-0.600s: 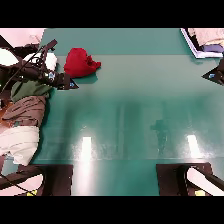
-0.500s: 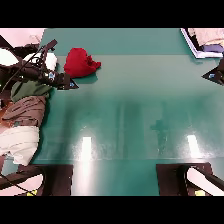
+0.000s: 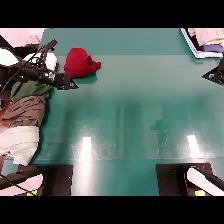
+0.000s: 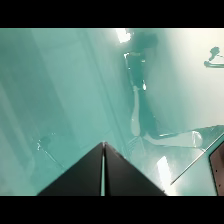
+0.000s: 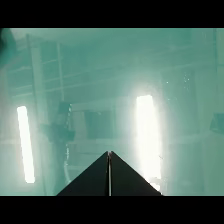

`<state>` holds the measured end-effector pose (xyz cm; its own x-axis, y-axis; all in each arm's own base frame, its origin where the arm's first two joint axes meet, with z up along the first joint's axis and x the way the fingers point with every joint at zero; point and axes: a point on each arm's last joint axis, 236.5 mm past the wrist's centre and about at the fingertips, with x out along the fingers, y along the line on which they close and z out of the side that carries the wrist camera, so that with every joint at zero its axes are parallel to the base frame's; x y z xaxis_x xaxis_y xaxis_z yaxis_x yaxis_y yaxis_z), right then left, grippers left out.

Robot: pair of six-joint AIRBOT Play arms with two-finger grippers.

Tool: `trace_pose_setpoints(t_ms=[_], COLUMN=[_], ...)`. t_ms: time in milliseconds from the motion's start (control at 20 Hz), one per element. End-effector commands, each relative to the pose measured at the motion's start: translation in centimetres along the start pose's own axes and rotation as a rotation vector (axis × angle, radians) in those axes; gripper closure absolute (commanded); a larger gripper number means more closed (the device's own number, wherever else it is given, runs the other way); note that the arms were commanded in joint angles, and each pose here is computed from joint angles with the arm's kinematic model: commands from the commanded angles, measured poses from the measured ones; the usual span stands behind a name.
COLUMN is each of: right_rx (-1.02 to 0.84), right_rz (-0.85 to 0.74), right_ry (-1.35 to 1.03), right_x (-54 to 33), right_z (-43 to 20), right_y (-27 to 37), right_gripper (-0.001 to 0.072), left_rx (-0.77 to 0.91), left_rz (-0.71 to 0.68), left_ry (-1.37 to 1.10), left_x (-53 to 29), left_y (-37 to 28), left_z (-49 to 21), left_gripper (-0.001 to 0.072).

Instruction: Fold the shirts.

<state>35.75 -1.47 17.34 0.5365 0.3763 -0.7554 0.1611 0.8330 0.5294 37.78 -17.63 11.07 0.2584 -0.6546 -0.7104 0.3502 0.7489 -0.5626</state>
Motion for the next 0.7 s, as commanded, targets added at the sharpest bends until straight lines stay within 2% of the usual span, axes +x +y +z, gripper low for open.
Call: trace_pose_setpoints(t_ms=[0,250,300,350,400,500,650], right_rx=[-0.001,0.0,-0.001,0.0,0.001,0.006,0.006], right_rz=[0.0,-0.004,-0.004,-0.003,0.005,0.029,0.029], right_ry=[-0.006,-0.141,-0.151,-0.157,-0.166,-0.169,-0.148], right_x=[0.0,-0.2,-0.3,-0.3,-0.3,-0.3,-0.2], right_z=[0.1,3.3,3.5,3.7,3.9,4.0,3.5], right_y=[0.0,-0.1,-0.1,-0.1,0.1,0.7,0.7], right_gripper=[0.0691,0.0691,0.0691,0.0691,0.0691,0.0691,0.0691], left_rx=[0.002,-0.006,0.023,0.046,0.048,0.011,-0.105], left_rz=[0.0,-0.015,0.013,0.06,0.145,0.326,0.419], left_ry=[-0.001,-0.052,-0.082,-0.12,-0.182,-0.358,-0.517], left_x=[0.0,-0.1,-0.1,-0.2,-0.6,-2.7,-4.3], left_y=[-0.1,-0.4,0.2,1.3,3.3,8.1,14.9], left_z=[0.0,1.2,2.0,2.9,4.4,8.3,11.5], left_gripper=[0.0683,0.0682,0.0572,0.0212,-0.0003,-0.0001,0.0])
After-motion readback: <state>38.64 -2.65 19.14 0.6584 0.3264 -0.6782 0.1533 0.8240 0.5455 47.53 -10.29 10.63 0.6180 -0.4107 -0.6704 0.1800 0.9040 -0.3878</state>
